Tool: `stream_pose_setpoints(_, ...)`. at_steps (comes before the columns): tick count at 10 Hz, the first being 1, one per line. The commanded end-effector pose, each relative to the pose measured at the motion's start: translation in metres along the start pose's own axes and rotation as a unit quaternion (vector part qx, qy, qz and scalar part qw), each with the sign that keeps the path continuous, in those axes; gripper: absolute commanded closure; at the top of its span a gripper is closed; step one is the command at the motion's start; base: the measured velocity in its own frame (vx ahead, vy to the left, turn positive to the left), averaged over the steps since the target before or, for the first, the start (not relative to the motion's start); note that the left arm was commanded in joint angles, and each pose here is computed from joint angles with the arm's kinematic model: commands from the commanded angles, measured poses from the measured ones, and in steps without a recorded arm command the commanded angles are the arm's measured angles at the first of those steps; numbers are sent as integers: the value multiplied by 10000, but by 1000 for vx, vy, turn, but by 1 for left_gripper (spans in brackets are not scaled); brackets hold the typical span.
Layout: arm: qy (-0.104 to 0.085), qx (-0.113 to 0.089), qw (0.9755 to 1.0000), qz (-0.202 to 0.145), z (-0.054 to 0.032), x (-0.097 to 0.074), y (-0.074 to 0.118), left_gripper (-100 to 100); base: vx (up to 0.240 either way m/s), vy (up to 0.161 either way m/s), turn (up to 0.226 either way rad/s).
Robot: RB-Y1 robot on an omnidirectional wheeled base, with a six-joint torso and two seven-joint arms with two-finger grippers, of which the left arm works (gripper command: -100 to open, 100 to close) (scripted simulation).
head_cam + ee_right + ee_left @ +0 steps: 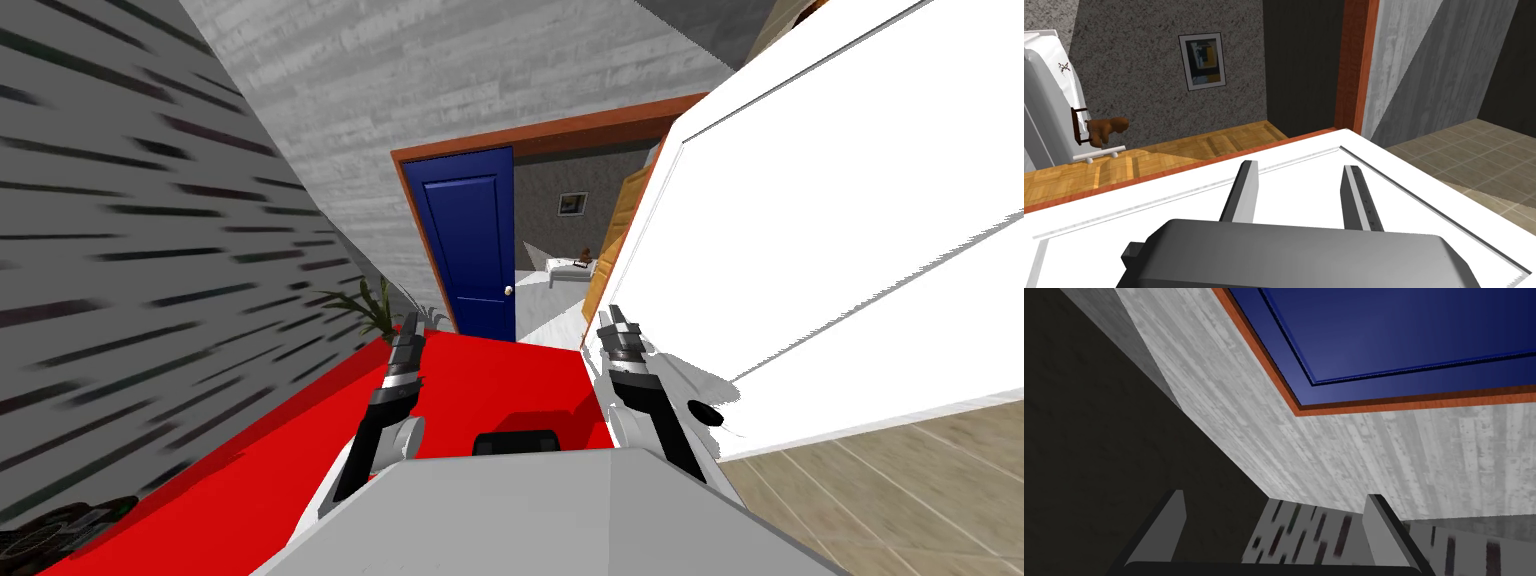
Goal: Pull the door open
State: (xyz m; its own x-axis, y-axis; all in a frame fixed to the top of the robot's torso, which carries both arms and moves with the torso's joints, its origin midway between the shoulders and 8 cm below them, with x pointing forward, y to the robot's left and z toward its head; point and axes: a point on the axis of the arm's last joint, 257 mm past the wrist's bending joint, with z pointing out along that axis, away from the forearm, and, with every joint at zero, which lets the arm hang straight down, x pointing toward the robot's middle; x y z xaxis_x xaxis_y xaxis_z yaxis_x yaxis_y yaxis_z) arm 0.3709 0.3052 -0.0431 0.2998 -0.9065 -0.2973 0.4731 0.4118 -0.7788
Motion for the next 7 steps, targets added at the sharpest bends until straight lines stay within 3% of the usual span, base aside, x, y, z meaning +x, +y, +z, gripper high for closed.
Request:
stream_pose_setpoints(1, 36, -70, 9997, 226, -15, 12, 129, -100, 102, -22, -69)
stream_pose_setpoints(4, 110, -203, 9978, 615, -60, 42, 334, -100, 86, -20, -66)
stream_pose_setpoints(7, 196, -348, 9938, 1035, -118, 71, 558, -100, 97, -15, -69)
